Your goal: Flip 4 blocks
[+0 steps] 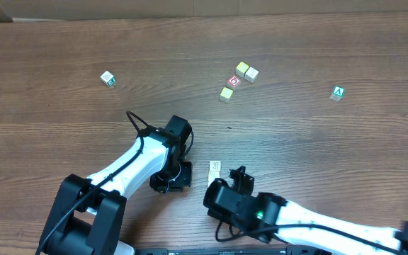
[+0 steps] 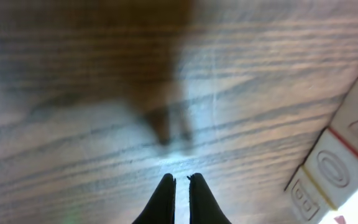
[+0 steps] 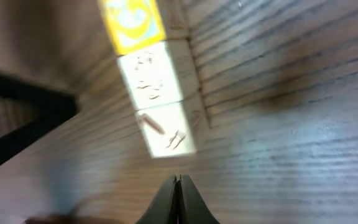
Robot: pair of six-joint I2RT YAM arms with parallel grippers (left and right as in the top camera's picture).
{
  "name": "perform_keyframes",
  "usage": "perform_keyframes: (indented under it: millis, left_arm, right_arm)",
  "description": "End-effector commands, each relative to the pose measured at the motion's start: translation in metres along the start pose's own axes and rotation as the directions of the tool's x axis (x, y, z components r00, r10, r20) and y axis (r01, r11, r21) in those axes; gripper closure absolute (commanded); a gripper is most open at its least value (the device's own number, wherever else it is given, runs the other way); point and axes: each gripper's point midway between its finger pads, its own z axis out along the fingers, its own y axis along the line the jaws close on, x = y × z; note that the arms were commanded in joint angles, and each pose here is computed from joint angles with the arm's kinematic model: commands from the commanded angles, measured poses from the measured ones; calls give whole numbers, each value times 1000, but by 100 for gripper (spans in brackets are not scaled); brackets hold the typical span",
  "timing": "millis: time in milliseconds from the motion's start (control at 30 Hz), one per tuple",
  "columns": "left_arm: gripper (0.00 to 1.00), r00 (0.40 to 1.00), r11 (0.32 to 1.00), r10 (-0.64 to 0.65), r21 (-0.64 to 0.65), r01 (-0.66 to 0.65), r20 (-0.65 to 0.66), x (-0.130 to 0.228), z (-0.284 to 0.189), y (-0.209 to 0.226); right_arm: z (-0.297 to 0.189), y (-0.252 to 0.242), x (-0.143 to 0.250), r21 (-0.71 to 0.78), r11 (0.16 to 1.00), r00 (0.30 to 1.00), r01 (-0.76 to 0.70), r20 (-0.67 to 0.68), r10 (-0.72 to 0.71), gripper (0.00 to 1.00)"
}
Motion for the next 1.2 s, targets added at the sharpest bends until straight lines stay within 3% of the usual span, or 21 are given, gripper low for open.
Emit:
perform_keyframes:
  millis: [0,100,233,467,667,733,767,833,933,1167]
  left_arm:
    - [96,994,998,40,34,-43,103,-18,-22,-9]
    - [96,975,995,55,69,-71,216,-35,-52,-22]
    - [96,905,980,119,97,-173,409,-51,-115,-39]
    - [96,707,974,146,25,-226,692,-32,-240,-32]
    - [96,477,933,227,-50,-356,849,38,-328,-24]
    - [96,411,922,227,-60,-381,883,65,-348,-18]
    - [96,377,919,218,-60,-389,900,80,-357,-14]
    - [96,313,915,194,-56,-399,930,113,-373,-2]
    - [96,235,910,162,-52,-412,959,158,-384,17]
    - [96,82,899,65,-23,-438,995,241,-382,56]
  right_arm:
    - [-28,7,-11,-70,996,996,54,72,-49,96]
    - [-46,3,-15,-80,989,988,125,100,-117,96]
    - [-73,-12,-35,-22,963,945,268,200,-258,94]
    - [-136,-27,-88,128,924,862,360,332,-382,73]
    - [-206,-10,-132,179,903,780,390,458,-427,62]
    - [-226,-5,-141,182,902,755,393,496,-429,54]
    - [-237,-3,-145,183,903,743,389,517,-425,48]
    - [-255,-2,-152,182,913,730,365,553,-402,21]
    - [-278,-4,-160,186,925,711,332,595,-374,0]
    - [-290,-9,-166,208,931,692,301,624,-363,0]
